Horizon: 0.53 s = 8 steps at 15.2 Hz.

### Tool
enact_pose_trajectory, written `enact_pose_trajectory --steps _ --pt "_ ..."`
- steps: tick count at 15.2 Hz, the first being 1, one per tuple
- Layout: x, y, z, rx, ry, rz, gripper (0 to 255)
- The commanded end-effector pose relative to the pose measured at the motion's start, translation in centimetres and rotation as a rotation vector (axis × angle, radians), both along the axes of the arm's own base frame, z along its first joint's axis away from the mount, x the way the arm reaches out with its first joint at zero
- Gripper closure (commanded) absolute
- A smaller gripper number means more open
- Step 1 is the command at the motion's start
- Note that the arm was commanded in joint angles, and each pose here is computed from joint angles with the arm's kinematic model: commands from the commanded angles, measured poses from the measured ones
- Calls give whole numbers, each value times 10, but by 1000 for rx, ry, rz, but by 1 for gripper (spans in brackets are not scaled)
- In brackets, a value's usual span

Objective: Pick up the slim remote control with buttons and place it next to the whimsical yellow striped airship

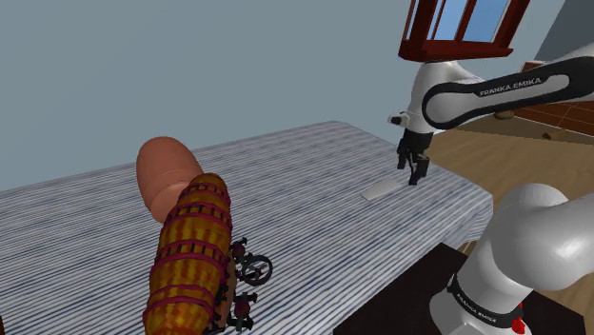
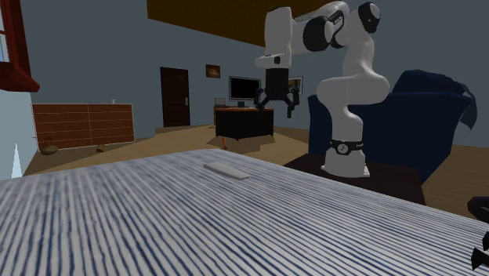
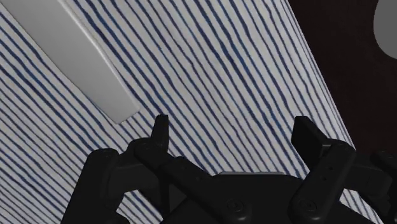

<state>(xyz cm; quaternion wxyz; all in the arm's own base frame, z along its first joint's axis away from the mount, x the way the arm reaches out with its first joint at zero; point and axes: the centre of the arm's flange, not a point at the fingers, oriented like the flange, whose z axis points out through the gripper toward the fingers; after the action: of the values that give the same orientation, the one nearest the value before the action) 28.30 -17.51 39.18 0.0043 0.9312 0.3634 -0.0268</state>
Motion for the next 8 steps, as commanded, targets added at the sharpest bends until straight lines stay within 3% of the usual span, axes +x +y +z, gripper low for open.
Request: enact_pose_trajectory --steps 1,8 --pt "5 -21 -18 1 -6 73 0" --pt "40 -81 -77 14 -21 309 0"
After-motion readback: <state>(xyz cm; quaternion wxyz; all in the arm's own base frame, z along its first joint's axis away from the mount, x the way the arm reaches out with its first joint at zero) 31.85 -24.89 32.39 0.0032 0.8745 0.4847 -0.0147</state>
